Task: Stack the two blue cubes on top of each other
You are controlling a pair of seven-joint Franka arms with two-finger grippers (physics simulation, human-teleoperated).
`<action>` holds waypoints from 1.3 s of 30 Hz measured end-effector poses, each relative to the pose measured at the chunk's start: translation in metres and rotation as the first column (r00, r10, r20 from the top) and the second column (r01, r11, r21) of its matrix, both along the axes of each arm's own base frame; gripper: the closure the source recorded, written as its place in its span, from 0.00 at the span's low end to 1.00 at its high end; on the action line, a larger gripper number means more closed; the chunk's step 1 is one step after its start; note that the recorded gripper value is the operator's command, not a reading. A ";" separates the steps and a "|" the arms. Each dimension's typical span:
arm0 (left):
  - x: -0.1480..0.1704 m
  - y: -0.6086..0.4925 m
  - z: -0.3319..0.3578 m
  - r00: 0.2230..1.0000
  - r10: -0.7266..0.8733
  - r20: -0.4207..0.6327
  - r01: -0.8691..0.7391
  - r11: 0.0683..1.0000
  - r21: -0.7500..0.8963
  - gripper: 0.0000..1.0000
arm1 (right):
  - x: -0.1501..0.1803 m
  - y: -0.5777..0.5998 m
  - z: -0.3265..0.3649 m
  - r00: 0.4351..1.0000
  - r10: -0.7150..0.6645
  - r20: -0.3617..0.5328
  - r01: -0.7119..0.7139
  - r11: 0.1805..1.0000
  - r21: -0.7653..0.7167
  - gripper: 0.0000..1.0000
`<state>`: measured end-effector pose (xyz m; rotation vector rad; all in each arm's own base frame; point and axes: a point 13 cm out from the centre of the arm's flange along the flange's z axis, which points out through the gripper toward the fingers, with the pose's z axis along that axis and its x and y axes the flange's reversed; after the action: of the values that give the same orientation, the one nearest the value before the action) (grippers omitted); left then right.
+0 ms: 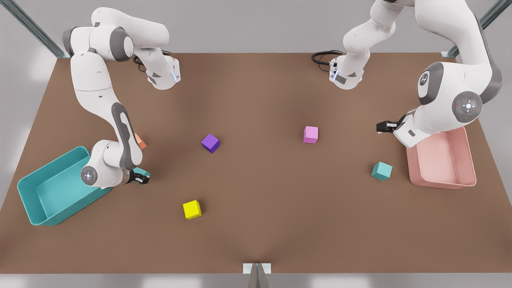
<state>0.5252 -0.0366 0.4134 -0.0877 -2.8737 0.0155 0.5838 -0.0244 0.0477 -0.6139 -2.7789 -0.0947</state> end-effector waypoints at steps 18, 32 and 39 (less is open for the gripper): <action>0.000 0.009 -0.006 1.000 0.016 -0.015 -0.016 1.000 -0.005 0.00 | 0.035 0.446 0.135 0.949 0.229 0.216 -0.282 0.924 0.260 0.50; 0.028 0.143 -0.193 0.992 0.087 -0.092 -0.079 0.993 0.092 0.00 | 0.010 0.594 0.040 0.964 -0.101 0.245 0.049 0.977 0.209 0.00; 0.006 0.128 -0.261 0.993 -0.087 -0.079 0.089 0.996 0.023 0.00 | 0.048 0.582 0.127 0.922 -0.304 0.241 0.236 0.932 0.274 0.00</action>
<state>0.5315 0.0917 0.1528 -0.2045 -2.7880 -0.0360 0.6321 0.5577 0.1751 -0.9860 -2.8596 -0.6145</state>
